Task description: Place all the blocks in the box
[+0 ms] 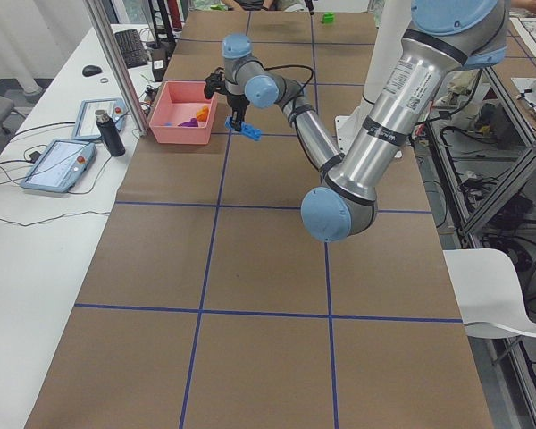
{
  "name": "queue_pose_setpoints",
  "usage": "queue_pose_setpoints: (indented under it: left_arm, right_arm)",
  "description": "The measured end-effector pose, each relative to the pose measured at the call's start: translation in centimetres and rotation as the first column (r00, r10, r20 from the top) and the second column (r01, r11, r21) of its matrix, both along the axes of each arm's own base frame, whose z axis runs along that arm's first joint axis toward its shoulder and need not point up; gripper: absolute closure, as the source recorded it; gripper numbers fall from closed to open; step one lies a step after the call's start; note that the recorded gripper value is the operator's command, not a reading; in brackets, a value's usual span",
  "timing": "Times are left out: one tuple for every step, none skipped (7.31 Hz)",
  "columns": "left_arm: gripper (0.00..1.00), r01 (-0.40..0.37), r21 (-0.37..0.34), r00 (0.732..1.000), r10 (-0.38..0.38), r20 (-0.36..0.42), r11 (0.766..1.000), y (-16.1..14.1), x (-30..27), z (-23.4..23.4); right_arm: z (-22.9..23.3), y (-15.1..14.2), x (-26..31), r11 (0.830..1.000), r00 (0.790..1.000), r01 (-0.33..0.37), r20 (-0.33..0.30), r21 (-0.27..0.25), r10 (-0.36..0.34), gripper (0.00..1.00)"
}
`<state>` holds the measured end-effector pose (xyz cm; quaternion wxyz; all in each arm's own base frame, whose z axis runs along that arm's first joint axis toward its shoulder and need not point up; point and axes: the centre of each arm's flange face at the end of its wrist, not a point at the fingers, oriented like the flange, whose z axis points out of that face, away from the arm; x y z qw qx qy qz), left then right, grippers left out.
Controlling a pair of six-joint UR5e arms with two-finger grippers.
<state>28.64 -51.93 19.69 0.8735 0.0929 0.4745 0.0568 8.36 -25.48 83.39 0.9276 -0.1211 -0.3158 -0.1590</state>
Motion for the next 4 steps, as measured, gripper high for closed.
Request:
queue_pose_setpoints:
  left_arm:
    - [1.0, 0.022, -0.012, 1.0, -0.023, -0.014, 1.0, -1.4, 0.5, -1.9]
    - [1.0, 0.037, -0.021, 0.999, -0.037, -0.023, 0.999, -2.9, 1.4, -3.9]
    - [1.0, 0.043, -0.025, 0.999, -0.044, -0.025, 0.999, -3.9, 2.1, -5.1]
    - [1.0, 0.046, -0.023, 0.999, -0.046, -0.026, 0.999, -4.4, 2.4, -5.7]
  right_arm:
    - [1.5, 1.2, 0.0, 0.999, 1.0, 0.006, 0.002, -0.033, -0.006, 0.0]
    - [2.8, 2.2, 0.0, 0.998, 1.0, 0.017, 0.006, -0.058, -0.016, 0.0]
    - [4.0, 3.1, 0.0, 0.997, 0.999, 0.033, 0.014, -0.076, -0.032, 0.0]
    - [5.0, 3.8, 0.0, 0.995, 0.999, 0.046, 0.021, -0.092, -0.044, 0.0]
